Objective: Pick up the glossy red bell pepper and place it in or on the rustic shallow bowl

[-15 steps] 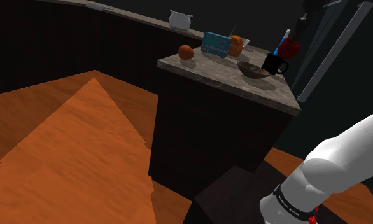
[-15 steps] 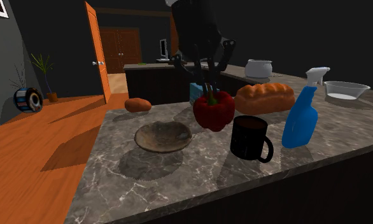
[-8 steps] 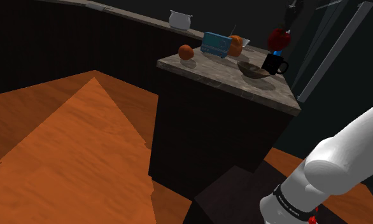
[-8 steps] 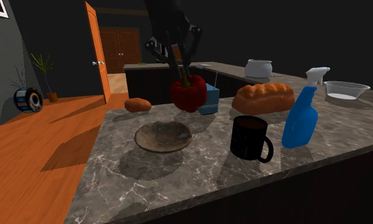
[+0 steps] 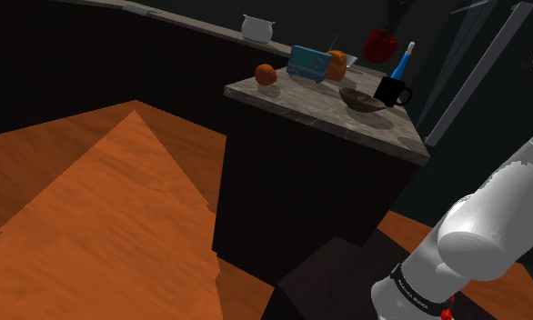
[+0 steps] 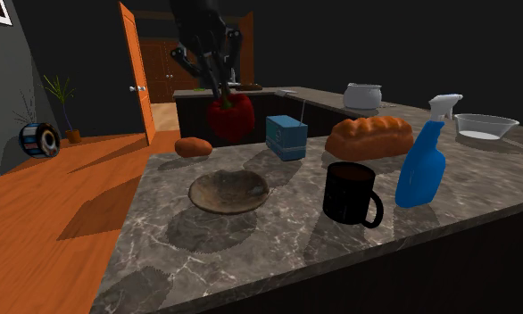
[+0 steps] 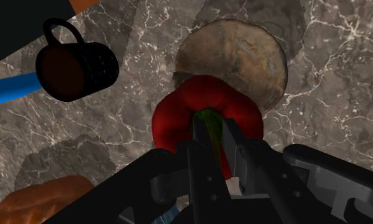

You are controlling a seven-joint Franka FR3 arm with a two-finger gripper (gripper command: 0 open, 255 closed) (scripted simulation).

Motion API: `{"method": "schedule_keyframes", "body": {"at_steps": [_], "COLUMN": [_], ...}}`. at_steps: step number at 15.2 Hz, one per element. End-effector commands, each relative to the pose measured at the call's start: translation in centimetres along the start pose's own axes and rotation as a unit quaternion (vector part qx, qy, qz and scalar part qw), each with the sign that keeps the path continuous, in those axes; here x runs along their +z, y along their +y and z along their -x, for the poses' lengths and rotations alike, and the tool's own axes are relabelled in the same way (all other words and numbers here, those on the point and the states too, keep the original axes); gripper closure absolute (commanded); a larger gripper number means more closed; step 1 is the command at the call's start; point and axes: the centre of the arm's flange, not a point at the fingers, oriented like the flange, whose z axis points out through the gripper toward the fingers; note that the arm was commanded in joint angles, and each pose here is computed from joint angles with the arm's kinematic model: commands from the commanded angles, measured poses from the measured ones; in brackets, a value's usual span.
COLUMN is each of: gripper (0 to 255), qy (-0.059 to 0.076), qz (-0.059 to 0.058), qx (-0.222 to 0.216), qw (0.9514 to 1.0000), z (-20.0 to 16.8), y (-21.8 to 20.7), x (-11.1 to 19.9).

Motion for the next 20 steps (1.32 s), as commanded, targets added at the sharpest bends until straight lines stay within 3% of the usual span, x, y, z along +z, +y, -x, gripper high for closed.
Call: {"method": "schedule_keyframes", "body": {"at_steps": [1, 20], "gripper": [255, 255], "qy": [0.000, 0.000], "qz": [0.000, 0.000], "qx": [0.000, 0.000], "qw": [1.0000, 1.0000], "z": [-0.1, -0.2], "y": [-0.4, -2.9], "x": [0.8, 10.4]}}
